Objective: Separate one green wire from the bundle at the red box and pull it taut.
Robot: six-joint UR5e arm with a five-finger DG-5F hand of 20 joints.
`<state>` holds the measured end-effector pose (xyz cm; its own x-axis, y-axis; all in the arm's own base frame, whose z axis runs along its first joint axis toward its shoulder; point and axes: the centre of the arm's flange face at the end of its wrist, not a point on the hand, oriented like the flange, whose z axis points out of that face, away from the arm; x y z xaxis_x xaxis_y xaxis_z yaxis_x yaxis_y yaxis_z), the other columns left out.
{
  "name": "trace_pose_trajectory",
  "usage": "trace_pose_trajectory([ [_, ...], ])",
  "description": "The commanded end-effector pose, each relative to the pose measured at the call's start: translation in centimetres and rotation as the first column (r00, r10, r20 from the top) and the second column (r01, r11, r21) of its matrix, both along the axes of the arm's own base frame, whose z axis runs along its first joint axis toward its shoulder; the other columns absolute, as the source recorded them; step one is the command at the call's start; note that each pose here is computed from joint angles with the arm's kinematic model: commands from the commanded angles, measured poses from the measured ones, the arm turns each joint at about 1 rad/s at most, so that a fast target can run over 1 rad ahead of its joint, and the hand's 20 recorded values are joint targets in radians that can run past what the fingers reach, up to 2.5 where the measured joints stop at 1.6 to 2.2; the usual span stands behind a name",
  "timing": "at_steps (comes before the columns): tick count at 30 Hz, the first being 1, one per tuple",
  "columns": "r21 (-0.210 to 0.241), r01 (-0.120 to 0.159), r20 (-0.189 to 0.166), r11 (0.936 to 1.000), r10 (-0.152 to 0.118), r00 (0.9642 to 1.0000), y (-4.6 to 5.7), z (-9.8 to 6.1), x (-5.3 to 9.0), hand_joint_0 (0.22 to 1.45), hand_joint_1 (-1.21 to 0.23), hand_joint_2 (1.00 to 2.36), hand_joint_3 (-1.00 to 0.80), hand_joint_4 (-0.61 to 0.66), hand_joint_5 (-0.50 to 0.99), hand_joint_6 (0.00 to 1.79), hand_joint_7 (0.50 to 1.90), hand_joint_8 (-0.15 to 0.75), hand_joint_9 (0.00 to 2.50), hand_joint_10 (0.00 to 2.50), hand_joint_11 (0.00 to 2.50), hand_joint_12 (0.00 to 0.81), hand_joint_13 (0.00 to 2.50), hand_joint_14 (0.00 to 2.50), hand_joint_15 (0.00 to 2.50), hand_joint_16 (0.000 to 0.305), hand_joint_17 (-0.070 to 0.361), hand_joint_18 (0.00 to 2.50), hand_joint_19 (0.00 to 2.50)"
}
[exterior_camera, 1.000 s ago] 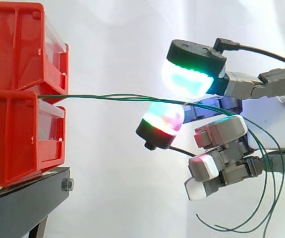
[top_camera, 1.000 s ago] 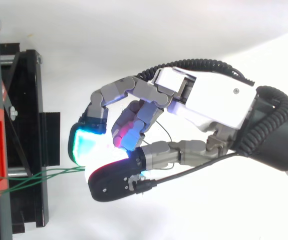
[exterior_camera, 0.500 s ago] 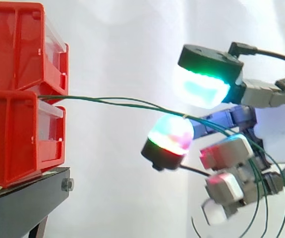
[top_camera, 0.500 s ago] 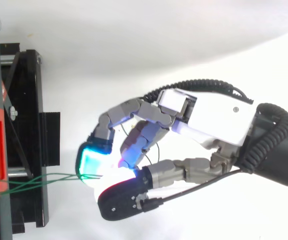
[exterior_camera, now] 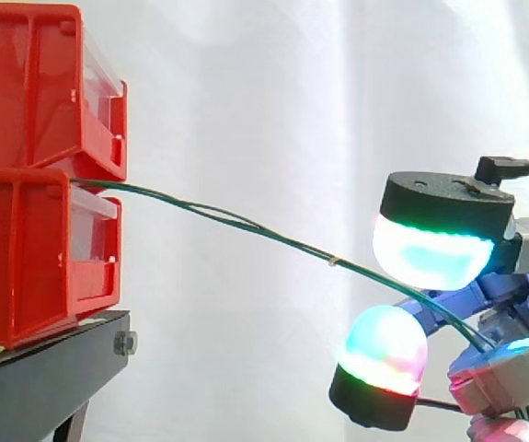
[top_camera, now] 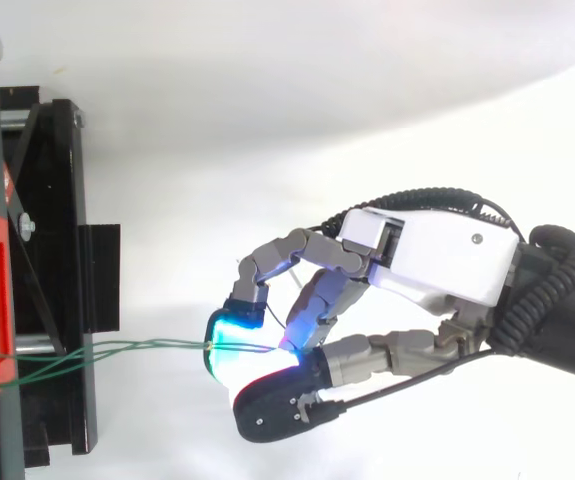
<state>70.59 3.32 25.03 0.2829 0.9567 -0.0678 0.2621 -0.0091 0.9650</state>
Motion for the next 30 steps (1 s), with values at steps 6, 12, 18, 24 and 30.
trace_pose_trajectory([
  [6, 0.005, 0.009, 0.037, 1.0, -0.009, 0.9993, -0.4, 1.7, 1.0, 0.57, -0.65, 1.0, -0.5, 0.1, -0.18, 0.84, 0.93, 0.271, 1.24, 0.02, 1.35, 0.35, 1.02, 0.03, 0.83, 0.058, 0.13, 0.66, 0.75],
  [12, -0.002, 0.012, 0.095, 0.9999, -0.012, 0.9954, -0.7, 2.7, 1.9, 0.56, -0.63, 1.0, -0.5, 0.1, -0.17, 0.83, 0.92, 0.277, 1.24, 0.02, 1.34, 0.351, 1.02, 0.03, 0.84, 0.058, 0.131, 0.66, 0.74],
  [18, -0.031, 0.012, 0.121, 0.9994, -0.008, 0.9926, -1.0, 3.4, 2.5, 0.61, -0.63, 1.01, -0.39, 0.08, -0.17, 0.85, 0.96, 0.267, 1.25, 0.02, 1.34, 0.344, 1.02, 0.03, 0.83, 0.056, 0.127, 0.66, 0.74],
  [24, -0.044, 0.013, 0.12, 0.999, -0.008, 0.9928, -1.0, 3.4, 2.5, 0.62, -0.67, 1.02, -0.3, 0.08, -0.17, 0.86, 0.99, 0.276, 1.25, 0.02, 1.35, 0.346, 1.02, 0.03, 0.83, 0.057, 0.128, 0.66, 0.75],
  [30, -0.043, 0.013, 0.121, 0.999, -0.008, 0.9926, -1.0, 3.5, 2.5, 0.63, -0.73, 1.02, -0.34, 0.1, -0.18, 0.88, 0.95, 0.273, 1.24, 0.02, 1.36, 0.343, 1.01, 0.03, 0.82, 0.056, 0.127, 0.66, 0.74],
])
